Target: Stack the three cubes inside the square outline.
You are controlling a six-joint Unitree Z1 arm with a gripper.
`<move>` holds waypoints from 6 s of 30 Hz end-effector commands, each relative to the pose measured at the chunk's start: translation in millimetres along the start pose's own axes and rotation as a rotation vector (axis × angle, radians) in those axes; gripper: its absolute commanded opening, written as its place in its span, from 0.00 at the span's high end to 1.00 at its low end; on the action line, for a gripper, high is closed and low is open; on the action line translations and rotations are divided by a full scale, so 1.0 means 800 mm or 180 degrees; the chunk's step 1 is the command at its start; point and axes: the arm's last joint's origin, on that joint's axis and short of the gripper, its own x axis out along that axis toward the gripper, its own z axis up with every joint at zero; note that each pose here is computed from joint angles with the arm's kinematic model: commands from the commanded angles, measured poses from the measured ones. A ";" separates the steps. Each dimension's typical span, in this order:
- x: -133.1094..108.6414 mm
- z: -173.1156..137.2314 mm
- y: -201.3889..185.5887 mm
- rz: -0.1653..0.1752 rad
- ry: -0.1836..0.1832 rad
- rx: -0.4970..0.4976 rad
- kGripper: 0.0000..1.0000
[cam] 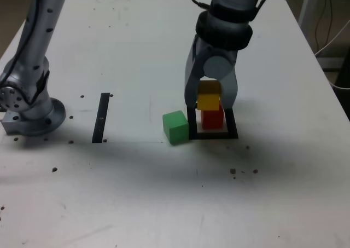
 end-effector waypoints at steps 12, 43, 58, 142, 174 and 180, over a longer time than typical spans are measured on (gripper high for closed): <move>0.010 0.014 0.002 0.0023 -0.0011 0.0005 0.61; 0.007 -0.005 0.015 0.0004 -0.0126 -0.0002 0.01; 0.000 -0.077 0.009 0.0026 -0.0209 -0.0077 0.00; 0.079 -0.087 -0.014 -0.0135 0.0256 -0.0746 0.01; 0.098 -0.071 -0.007 -0.0213 0.0318 -0.0689 0.18; 0.099 -0.069 -0.007 -0.0212 0.0305 -0.0684 0.29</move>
